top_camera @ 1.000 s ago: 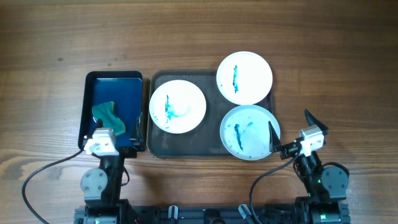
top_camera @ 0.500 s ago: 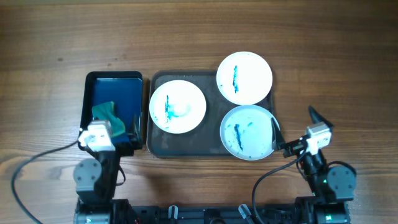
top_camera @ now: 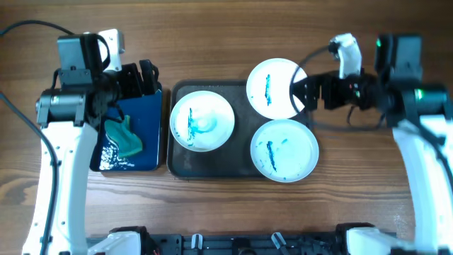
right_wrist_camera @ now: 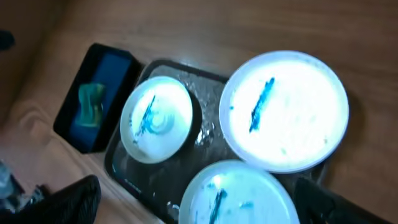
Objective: Clean dirty plates on tray and stack at the side
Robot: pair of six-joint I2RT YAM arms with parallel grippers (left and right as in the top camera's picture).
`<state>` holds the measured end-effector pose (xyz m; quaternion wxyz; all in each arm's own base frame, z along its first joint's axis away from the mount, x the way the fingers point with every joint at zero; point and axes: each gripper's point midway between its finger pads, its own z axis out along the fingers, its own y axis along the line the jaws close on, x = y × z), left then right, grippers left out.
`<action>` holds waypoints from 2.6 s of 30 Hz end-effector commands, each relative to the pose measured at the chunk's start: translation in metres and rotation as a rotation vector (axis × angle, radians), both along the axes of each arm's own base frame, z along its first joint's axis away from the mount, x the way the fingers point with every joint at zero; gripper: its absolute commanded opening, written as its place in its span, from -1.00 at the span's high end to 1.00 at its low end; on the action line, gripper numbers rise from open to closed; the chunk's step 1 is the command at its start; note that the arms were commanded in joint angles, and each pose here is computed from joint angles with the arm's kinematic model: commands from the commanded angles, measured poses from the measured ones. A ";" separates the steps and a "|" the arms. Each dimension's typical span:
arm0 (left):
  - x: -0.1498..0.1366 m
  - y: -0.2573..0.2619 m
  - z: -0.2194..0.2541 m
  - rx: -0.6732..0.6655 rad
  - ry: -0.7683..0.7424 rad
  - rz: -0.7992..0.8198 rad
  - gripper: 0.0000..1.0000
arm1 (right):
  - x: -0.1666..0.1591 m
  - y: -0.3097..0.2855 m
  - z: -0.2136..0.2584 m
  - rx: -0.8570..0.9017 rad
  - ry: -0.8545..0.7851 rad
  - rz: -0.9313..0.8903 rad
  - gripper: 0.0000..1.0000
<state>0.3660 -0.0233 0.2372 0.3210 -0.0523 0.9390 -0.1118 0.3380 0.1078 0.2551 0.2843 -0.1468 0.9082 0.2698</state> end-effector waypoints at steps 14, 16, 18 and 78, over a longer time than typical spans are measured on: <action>-0.006 -0.006 -0.032 -0.064 0.156 0.036 -0.65 | 0.020 0.124 -0.142 -0.159 0.478 -0.160 -0.40; -0.006 0.010 -0.051 -0.021 0.226 0.145 -0.71 | 0.018 0.141 -0.172 -0.183 0.525 -0.160 -0.35; -0.006 0.010 -0.065 -0.020 0.275 0.145 -0.67 | 0.018 0.145 -0.196 -0.211 0.564 -0.195 -0.22; -0.072 0.079 -0.227 0.190 0.645 0.517 -0.04 | 0.027 0.176 -0.270 -0.285 0.528 -0.226 0.89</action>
